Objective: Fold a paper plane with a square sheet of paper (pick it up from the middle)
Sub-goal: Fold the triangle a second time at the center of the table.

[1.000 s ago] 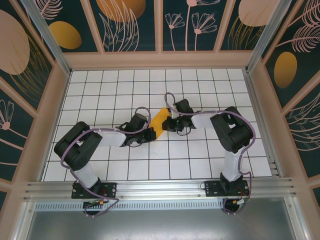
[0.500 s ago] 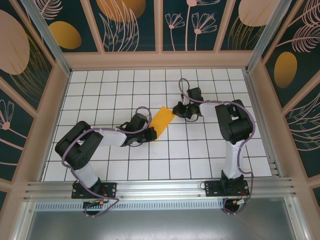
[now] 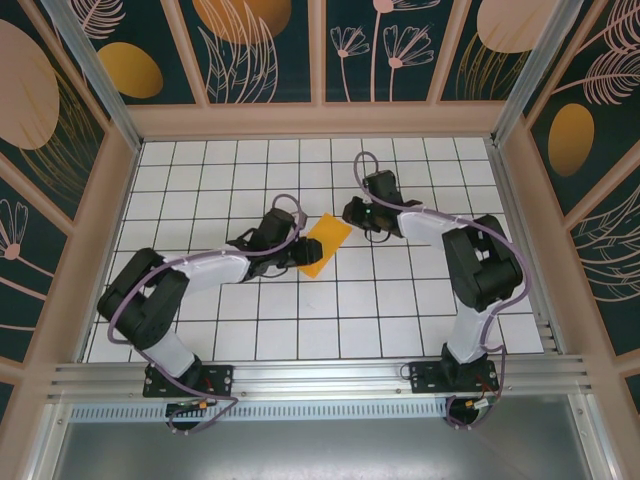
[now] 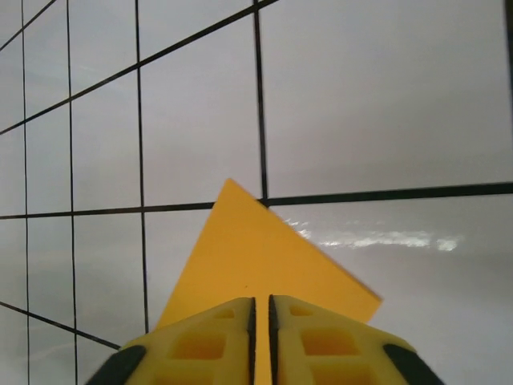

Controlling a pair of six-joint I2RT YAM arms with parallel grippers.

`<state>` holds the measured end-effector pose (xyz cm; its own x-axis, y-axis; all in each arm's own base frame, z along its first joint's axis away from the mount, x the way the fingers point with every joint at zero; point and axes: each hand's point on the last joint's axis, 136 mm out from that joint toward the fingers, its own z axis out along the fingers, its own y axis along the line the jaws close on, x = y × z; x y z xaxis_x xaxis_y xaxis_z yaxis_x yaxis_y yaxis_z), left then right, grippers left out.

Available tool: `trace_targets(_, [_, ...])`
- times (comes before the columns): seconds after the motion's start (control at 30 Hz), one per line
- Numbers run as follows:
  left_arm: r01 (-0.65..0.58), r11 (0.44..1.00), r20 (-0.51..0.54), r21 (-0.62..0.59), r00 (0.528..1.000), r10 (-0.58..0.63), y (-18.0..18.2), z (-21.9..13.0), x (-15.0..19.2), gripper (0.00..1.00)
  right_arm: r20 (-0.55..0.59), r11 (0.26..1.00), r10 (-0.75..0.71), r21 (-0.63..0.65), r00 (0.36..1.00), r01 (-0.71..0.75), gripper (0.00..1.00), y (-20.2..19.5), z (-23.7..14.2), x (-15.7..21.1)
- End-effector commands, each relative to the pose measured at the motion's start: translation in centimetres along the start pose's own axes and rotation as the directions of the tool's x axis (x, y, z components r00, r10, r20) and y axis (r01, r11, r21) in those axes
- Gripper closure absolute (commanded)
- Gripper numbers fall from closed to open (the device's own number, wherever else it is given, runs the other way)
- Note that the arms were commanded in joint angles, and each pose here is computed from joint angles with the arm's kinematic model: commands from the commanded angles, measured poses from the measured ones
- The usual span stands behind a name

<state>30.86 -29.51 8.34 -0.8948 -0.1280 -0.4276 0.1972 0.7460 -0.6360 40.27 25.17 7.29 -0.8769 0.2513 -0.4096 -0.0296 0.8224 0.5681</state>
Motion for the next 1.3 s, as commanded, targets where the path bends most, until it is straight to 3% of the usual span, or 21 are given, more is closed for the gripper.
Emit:
trace_targets(0.0, [0.027,0.998,0.074,-0.063,0.997,-0.022,1.9,-2.1,-2.4,0.62,-0.018,0.996,0.02,0.083,1.0,-0.018,0.8,-0.3,0.5,2.4])
trace_targets(0.13, [0.157,0.972,0.142,-0.174,0.981,-0.133,7.4,-4.2,-2.9,0.57,-0.075,0.998,-0.046,0.039,0.996,0.049,0.79,3.1,2.1,5.0])
trace_targets(0.23, [0.222,0.944,0.17,-0.243,0.968,-0.184,10.2,-5.3,-2.6,0.53,-0.149,0.995,-0.101,-0.013,0.984,0.101,0.86,5.6,3.7,7.5])
trace_targets(0.5, [0.31,0.91,0.181,-0.275,0.946,-0.267,12.7,-5.7,-2.0,0.45,-0.317,0.972,-0.221,0.002,0.922,0.234,0.91,6.1,6.5,12.6])
trace_targets(0.63, [0.306,0.916,0.169,-0.259,0.948,-0.269,12.3,-5.5,-2.0,0.45,-0.417,0.933,-0.339,-0.033,0.843,0.358,0.91,4.7,6.2,15.6])
trace_targets(0.77, [0.273,0.933,0.139,-0.235,0.959,-0.246,11.8,-5.2,-1.8,0.45,-0.491,0.854,-0.497,-0.131,0.716,0.503,0.91,2.2,4.0,18.0])
trace_targets(0.83, [0.255,0.939,0.126,-0.229,0.965,-0.231,11.6,-5.2,-1.7,0.45,-0.485,0.833,-0.529,-0.137,0.697,0.537,0.91,1.2,3.1,17.6])
trace_targets(0.93, [0.233,0.956,0.101,-0.176,0.971,-0.218,10.5,-5.0,-1.5,0.45,-0.413,0.86,-0.5,-0.129,0.761,0.494,0.9,1.9,2.5,14.5])
trace_targets(1.1, [0.217,0.969,0.08,-0.122,0.975,-0.208,8.9,-5.1,-1.2,0.44,-0.199,0.917,-0.392,-0.161,0.898,0.365,0.83,6.9,1.2,9.0])
trace_targets(1.27, [0.225,0.974,0.031,-0.037,0.974,-0.224,6.6,-4.4,-0.1,0.43,-0.124,0.977,-0.215,-0.017,0.969,0.214,0.68,4.2,1.6,6.0])
